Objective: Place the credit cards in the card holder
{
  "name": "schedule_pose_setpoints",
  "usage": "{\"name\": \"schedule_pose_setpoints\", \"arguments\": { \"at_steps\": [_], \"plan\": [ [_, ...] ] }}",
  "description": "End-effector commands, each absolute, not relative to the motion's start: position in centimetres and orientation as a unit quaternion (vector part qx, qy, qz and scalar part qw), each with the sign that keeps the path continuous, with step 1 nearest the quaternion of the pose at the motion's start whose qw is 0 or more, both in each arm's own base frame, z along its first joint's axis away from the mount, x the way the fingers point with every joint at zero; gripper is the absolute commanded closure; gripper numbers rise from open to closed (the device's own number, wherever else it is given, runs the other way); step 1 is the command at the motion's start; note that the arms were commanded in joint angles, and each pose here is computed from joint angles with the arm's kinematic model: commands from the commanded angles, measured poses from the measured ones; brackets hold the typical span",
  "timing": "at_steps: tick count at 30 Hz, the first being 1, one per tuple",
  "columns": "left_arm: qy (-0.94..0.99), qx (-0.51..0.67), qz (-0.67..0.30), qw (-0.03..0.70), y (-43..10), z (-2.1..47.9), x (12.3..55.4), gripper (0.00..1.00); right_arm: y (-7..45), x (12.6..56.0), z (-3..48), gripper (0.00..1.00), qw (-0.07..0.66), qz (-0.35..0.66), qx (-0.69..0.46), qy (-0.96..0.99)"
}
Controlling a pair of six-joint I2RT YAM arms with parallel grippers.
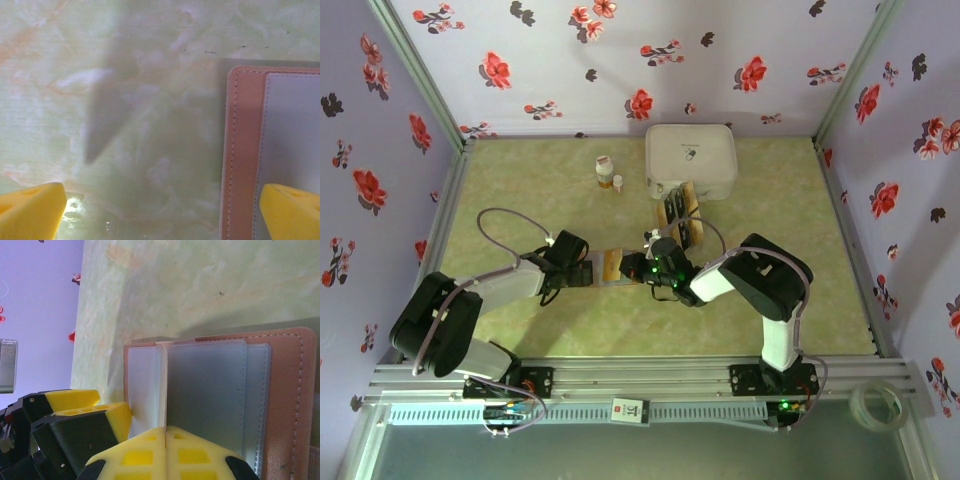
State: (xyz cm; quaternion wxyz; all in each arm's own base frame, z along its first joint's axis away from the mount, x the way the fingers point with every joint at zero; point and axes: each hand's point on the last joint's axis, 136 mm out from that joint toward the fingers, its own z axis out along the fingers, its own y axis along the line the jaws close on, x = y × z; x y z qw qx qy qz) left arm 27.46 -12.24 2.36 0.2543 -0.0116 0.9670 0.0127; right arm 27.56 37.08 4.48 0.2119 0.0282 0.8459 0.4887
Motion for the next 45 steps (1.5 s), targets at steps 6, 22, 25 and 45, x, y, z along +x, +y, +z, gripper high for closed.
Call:
{"name": "schedule_pose_setpoints", "arguments": {
  "at_steps": [6, 22, 25, 45],
  "plan": [
    [0.968, -0.012, 0.029, 0.248, -11.8, 1.5, 27.0, 0.0, 37.1, 27.4, 3.4, 1.0, 0.203, 0.476, 0.04, 0.855],
    [0.968, -0.01, 0.03, 0.248, -11.8, 1.4, 27.0, 0.0, 38.0, 27.4, 3.2, 1.0, 0.186, 0.481, 0.033, 0.856],
    [0.968, -0.01, 0.031, 0.248, -11.8, 1.4, 27.0, 0.0, 38.1, 27.4, 3.1, 1.0, 0.184, 0.481, 0.032, 0.857],
    [0.968, -0.011, 0.03, 0.248, -11.8, 1.4, 27.0, 0.0, 38.0, 26.7, 2.4, 1.0, 0.163, 0.479, 0.029, 0.862]
  ]
}}
